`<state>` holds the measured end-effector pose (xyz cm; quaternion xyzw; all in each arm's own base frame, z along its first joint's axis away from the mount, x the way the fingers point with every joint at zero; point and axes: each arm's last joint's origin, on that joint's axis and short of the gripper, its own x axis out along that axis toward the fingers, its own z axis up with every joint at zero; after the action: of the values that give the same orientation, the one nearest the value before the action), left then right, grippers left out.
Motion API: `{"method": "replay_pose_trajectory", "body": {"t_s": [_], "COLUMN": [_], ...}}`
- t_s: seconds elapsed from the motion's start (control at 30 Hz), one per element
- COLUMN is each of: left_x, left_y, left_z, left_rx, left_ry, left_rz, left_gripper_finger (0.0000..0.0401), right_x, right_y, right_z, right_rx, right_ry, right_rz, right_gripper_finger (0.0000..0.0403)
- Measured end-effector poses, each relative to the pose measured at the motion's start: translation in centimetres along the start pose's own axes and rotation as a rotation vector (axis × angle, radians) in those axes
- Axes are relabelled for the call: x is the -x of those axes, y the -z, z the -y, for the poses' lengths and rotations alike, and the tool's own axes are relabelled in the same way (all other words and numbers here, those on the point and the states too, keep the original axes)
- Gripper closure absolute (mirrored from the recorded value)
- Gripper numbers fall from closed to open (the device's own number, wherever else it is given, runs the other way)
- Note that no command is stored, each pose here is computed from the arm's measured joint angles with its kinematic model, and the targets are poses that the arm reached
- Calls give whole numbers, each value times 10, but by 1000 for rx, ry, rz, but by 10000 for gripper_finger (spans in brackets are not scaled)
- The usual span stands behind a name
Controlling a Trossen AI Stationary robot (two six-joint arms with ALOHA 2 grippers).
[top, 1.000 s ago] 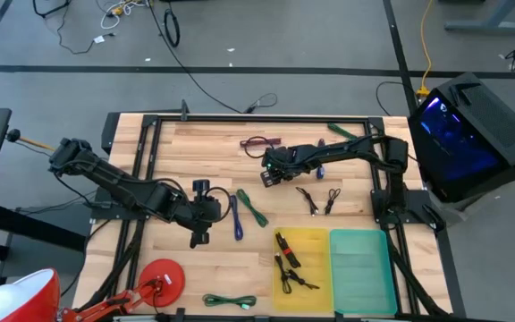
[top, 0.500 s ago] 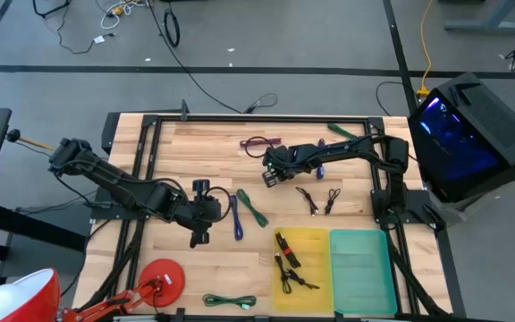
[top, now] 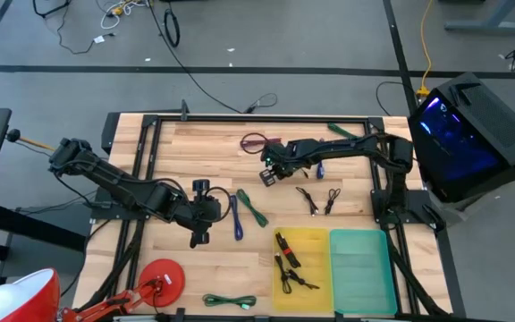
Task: Pick & Place USB Port
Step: Put the black charger cable into the yellow bin
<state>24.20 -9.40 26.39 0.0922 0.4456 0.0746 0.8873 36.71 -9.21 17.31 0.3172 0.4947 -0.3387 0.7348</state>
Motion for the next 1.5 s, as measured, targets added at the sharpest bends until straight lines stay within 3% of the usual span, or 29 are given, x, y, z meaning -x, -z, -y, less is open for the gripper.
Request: {"method": "replay_pose_trajectory", "body": {"t_s": [0.17,0.33,0.7,0.9,1.2,1.5], "left_x": [0,1,1,1,1,1], "left_y": [0,1,1,1,1,0], "left_z": [0,1,1,1,0,0], "left_rx": [7,7,5,2,2,2], "left_ry": [1,2,3,2,-23,-37], "left_rz": [-1,-4,-4,-4,3,7], "left_gripper_finger": [289,289,289,289,289,289], "right_x": [17,11,9,8,7,6], "right_y": [-5,0,-8,-13,-7,-8], "right_z": [-4,-1,11,19,27,26], "right_rx": [33,33,137,243,509,705], "right_ry": [9,28,52,81,130,131], "right_rz": [61,26,22,24,-88,-80], "right_gripper_finger": [402,386,204,144,135,153]}}
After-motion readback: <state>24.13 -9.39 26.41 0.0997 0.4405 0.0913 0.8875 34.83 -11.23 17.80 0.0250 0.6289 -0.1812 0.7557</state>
